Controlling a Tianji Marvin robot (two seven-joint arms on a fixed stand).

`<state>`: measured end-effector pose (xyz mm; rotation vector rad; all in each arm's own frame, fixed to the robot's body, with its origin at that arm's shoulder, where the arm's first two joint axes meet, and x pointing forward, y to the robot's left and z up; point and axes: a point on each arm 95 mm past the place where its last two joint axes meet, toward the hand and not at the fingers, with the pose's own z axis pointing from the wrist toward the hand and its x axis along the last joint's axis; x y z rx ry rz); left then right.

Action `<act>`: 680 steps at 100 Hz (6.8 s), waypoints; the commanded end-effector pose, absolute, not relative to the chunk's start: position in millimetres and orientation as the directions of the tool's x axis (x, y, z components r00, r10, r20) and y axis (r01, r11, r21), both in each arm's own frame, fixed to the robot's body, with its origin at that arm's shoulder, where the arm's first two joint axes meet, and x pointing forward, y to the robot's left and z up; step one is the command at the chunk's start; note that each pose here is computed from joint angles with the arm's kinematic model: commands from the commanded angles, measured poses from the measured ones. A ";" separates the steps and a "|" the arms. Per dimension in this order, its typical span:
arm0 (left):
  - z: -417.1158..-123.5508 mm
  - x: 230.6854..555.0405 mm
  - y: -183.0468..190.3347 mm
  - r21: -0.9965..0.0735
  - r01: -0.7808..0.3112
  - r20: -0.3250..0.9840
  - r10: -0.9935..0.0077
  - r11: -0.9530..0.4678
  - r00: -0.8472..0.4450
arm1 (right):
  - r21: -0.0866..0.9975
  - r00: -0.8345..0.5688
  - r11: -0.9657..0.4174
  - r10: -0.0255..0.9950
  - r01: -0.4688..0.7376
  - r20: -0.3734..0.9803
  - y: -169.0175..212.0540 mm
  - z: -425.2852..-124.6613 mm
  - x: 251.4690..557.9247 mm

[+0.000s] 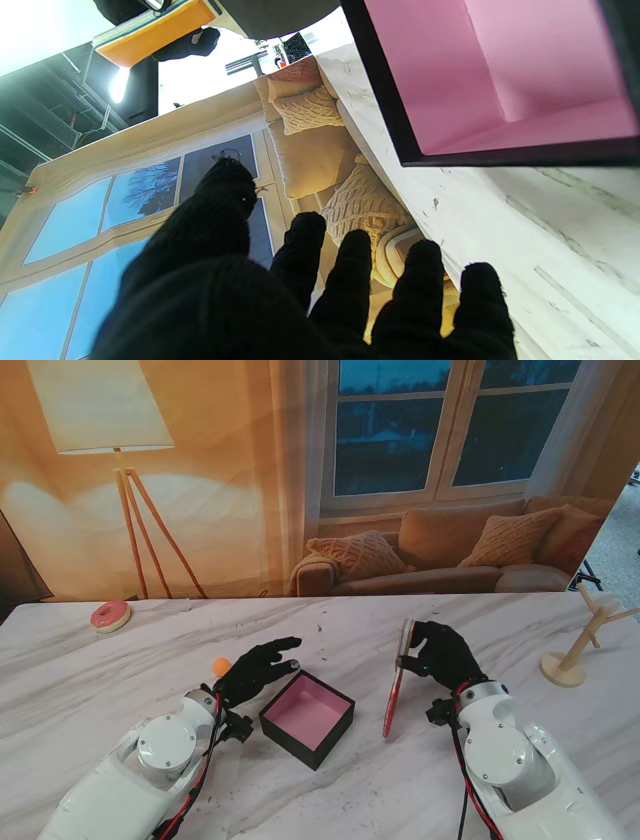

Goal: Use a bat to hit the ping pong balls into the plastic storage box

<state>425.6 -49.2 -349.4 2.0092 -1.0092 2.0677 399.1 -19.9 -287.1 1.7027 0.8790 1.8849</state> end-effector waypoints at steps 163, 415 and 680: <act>-349.0 423.8 -53.1 -0.375 -0.508 0.923 -0.364 -0.775 -0.126 | 0.664 -0.054 -0.721 0.669 0.197 0.742 -49.3 -309.3 365.5; -349.2 423.9 -55.3 -0.344 -0.532 0.932 -0.352 -0.774 -0.091 | 0.711 -0.092 -0.650 0.718 0.267 0.690 -53.5 -320.9 387.6; -306.6 445.4 46.4 -0.771 -0.417 0.586 -0.792 -0.481 -0.169 | 0.300 -0.137 -0.926 0.274 0.229 0.952 9.4 -289.4 359.3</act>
